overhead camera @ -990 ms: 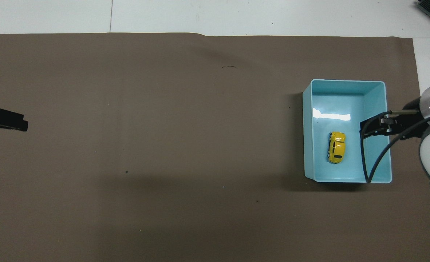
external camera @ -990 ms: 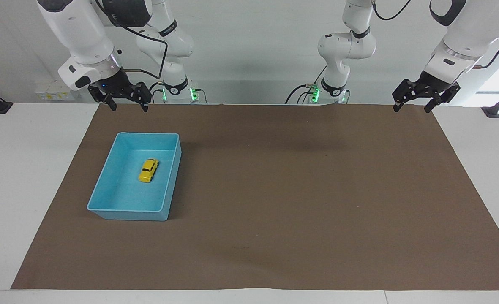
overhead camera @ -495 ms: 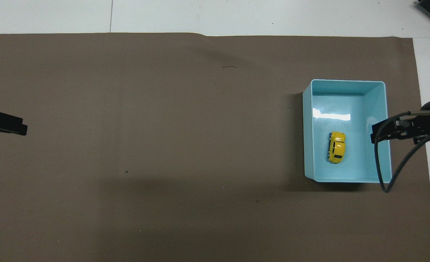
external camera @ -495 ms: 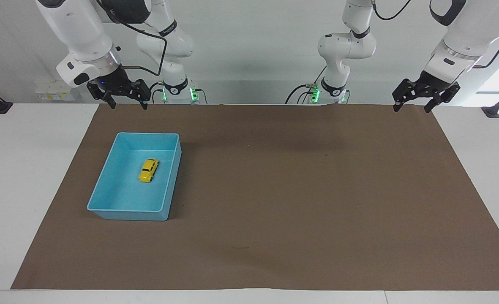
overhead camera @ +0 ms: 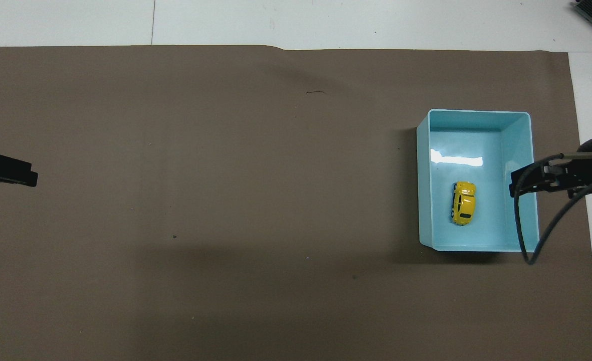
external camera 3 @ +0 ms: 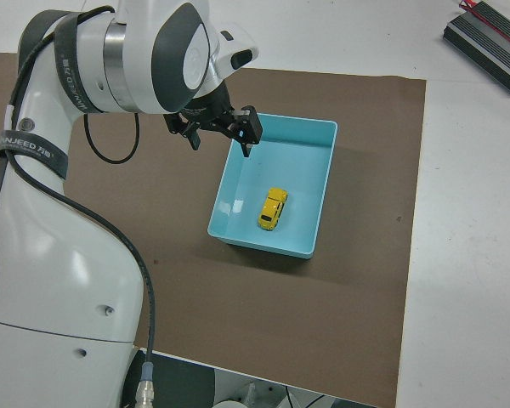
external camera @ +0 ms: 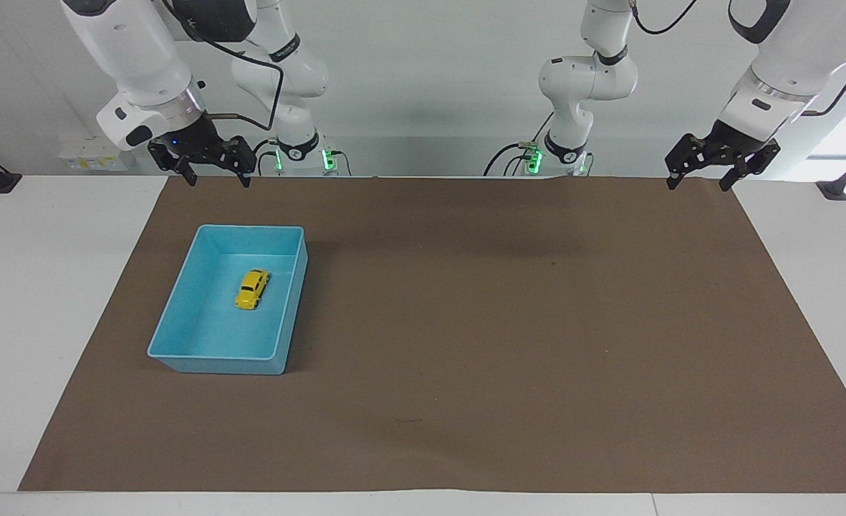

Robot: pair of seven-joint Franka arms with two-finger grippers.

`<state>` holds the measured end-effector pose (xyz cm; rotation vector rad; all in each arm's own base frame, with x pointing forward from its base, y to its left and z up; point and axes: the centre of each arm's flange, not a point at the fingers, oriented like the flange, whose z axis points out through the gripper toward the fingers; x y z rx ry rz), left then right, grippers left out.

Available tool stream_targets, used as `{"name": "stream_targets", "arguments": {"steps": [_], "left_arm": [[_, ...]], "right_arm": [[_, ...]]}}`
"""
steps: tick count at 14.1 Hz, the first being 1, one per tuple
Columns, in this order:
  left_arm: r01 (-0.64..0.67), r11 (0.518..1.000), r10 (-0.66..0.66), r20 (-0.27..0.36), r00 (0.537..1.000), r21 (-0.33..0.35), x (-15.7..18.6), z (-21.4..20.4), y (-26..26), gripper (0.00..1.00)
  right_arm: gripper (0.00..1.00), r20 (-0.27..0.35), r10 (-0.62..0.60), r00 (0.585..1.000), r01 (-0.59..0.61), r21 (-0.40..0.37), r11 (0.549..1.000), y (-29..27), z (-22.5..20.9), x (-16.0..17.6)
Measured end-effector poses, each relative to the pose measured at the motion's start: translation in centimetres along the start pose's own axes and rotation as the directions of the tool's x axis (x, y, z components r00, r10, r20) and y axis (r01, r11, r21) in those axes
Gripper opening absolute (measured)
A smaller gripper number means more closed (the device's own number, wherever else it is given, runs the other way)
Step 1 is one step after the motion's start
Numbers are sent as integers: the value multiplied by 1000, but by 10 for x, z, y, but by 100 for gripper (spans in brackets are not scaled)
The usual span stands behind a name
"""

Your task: Wind up and store yellow beetle car

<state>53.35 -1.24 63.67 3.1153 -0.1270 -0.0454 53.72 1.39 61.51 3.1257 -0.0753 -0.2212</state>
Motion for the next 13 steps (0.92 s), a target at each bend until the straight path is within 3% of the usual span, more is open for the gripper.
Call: {"name": "stream_targets", "arguments": {"steps": [13], "left_arm": [[0,1000,0,0,1000,0,0,0,0,100]], "right_arm": [[100,-1,5,1000,-5,1,1000,3,0,0]]}}
